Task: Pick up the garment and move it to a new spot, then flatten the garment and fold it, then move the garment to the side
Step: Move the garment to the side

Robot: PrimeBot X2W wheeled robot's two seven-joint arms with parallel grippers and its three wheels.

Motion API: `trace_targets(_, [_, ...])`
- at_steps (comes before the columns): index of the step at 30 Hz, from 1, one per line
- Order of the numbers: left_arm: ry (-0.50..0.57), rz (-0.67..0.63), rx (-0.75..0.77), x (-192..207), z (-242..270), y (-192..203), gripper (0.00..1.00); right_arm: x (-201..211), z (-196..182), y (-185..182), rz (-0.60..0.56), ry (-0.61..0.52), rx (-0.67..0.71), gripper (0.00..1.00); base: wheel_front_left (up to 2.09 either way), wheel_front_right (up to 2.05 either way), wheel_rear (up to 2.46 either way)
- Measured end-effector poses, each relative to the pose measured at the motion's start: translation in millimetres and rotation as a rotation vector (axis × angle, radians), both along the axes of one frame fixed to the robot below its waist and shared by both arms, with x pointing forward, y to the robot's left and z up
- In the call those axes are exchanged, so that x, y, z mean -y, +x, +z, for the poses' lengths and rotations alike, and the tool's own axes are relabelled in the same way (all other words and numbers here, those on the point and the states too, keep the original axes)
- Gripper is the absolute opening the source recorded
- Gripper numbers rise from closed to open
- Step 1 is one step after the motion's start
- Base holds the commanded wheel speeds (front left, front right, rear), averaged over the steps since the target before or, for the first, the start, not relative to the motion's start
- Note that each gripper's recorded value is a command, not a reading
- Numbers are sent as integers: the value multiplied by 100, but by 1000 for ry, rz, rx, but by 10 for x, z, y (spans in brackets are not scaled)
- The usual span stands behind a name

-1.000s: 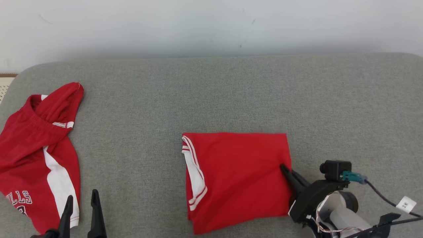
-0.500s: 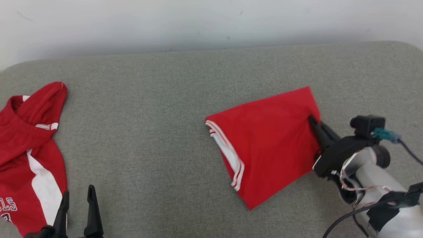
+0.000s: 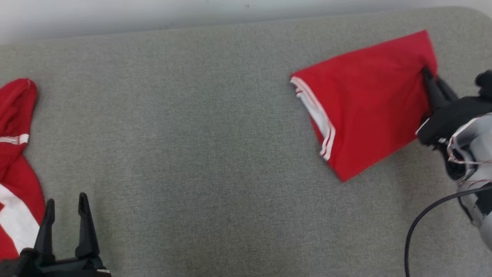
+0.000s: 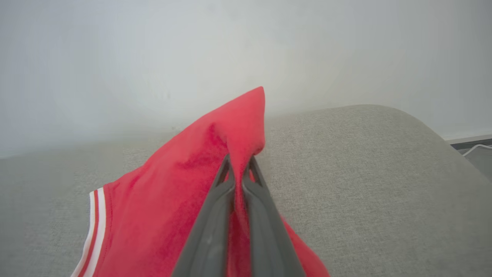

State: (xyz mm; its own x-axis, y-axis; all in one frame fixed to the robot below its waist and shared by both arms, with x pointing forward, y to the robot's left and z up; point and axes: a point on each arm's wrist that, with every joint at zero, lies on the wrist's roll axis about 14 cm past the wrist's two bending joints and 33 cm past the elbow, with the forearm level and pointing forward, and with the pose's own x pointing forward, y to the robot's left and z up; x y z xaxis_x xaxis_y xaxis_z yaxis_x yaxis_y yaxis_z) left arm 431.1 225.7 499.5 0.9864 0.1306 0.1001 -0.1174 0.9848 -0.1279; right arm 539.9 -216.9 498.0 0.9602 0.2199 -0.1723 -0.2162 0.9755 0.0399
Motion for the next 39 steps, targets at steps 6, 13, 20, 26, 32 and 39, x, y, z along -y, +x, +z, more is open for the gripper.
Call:
trace_targets(6, [18, -28, -7, 38, -72, 137, 100, 421, 33, 137, -84, -58, 1, 0, 0, 0, 0])
trace_targets(13, [39, -53, -21, 75, -166, 259, 100, 787, 83, 234, -150, -129, -11, 0, 0, 0, 0])
trace_targets(20, [56, -73, -28, 107, -232, 353, 100, 1118, 98, 296, -212, -196, -27, 0, 0, 0, 0])
trace_targets(26, [69, -79, -38, 108, -282, 417, 100, 1236, 121, 369, -232, -243, -27, 0, 0, 0, 0])
trace_targets(32, [72, -83, -42, 126, -289, 441, 100, 1286, 59, 392, -245, -268, -45, 0, 0, 0, 0])
trace_targets(39, [74, -79, -40, 107, -273, 431, 100, 1352, 54, 395, -250, -323, -49, 100, 0, 0, 0])
